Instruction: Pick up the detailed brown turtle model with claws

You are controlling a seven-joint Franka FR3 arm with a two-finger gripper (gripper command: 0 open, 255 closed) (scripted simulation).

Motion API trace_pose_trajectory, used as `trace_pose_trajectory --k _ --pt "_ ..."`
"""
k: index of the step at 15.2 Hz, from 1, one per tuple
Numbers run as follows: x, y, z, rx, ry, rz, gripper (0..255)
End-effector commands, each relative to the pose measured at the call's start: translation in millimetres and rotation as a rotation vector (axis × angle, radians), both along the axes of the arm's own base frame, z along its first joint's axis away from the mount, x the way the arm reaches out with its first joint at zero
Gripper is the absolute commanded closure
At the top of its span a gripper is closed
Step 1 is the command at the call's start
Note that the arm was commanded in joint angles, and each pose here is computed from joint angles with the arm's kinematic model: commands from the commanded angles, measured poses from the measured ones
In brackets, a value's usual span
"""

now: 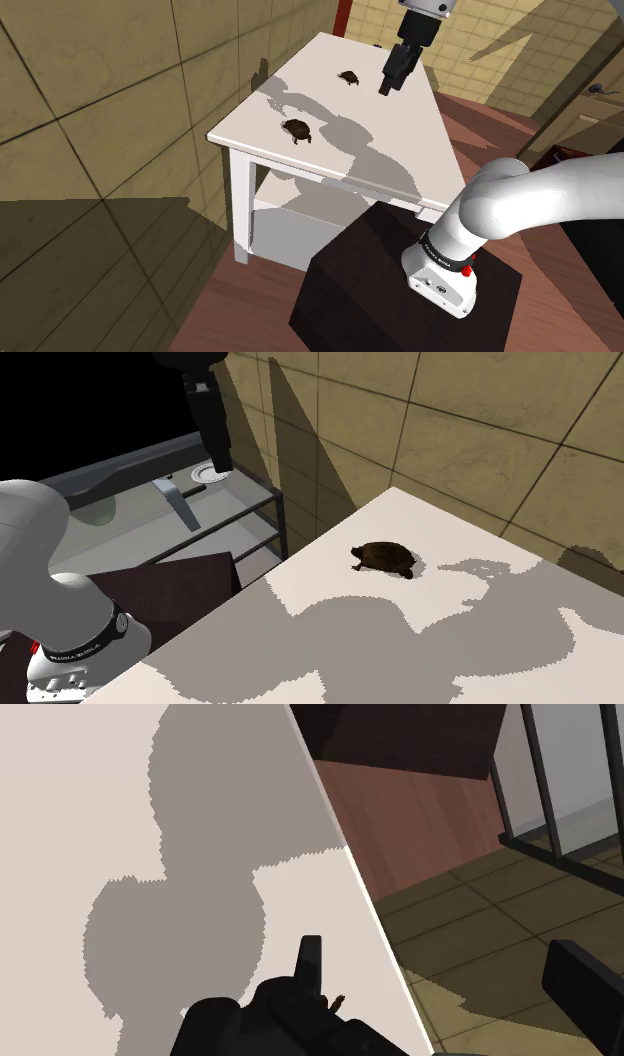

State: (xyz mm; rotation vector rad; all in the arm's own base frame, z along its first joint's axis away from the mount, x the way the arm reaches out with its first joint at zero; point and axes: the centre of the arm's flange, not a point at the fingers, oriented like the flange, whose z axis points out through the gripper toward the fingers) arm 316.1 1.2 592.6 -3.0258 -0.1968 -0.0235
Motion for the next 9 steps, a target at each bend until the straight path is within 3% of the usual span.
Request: trace_pose_trajectory --k 1,9 --pt "0.0 0.0 0.0 0.000 0.000 0.000 0" --pt "60.0 30.2 -76.2 -0.070 -0.055 -0.155 0"
